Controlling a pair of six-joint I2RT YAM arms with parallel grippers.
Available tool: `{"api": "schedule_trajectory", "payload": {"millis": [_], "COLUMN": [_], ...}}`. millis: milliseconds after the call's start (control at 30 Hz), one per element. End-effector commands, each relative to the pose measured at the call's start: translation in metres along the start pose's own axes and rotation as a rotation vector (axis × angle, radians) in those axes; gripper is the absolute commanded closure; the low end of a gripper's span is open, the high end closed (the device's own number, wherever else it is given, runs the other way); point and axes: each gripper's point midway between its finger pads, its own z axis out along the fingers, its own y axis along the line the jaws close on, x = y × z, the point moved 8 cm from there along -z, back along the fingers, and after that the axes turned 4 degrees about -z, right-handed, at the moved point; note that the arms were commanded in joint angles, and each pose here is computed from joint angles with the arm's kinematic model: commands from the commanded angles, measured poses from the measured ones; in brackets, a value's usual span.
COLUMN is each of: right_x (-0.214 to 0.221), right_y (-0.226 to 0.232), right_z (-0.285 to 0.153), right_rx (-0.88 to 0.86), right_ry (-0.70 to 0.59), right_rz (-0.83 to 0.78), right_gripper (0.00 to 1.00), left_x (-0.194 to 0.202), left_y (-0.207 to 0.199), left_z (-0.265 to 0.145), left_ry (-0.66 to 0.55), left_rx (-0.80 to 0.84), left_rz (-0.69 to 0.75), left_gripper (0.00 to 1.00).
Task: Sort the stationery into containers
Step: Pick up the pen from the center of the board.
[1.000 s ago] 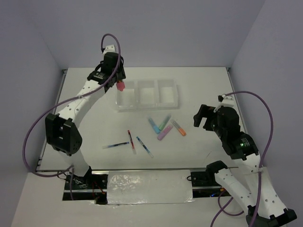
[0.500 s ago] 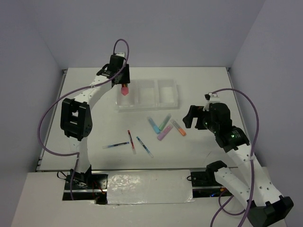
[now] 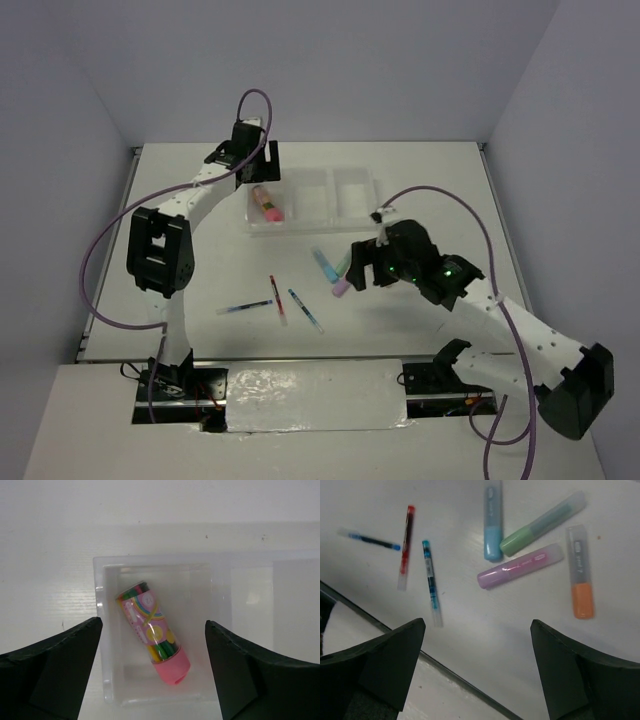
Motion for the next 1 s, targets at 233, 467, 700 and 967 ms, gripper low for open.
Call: {"api": "schedule_trajectory", "payload": {"millis": [233, 467, 700, 967], "right_x": [0.04, 0.075, 0.101, 0.038], "right_y": [0.101, 0.123, 0.123, 0.122], "right_z": [0.105, 0.151, 0.165, 0.133], "right_rx": [0.044, 0.098, 0.051, 0.082], "right_ry": [0.261, 0.36, 0.448, 0.283], "right_rz": [-0.293, -0.327, -0.311, -0.251], "right_gripper": [0.31, 0.36, 0.78, 1.0], "left_x": [-0.029, 0.012, 0.06, 0.097], "left_y": [0.034, 0.074, 0.097, 0.099], "left_z": [-0.165, -0.246, -0.248, -0.24], "left_ry": [-0.089, -0.128, -0.073, -0.095], "left_rx": [-0.205, -0.234, -0.277, -0.155], "left_rz": [-0.15, -0.055, 0.009, -0.015], "left_gripper": [0.01, 0.01, 0.01, 0.01]}}
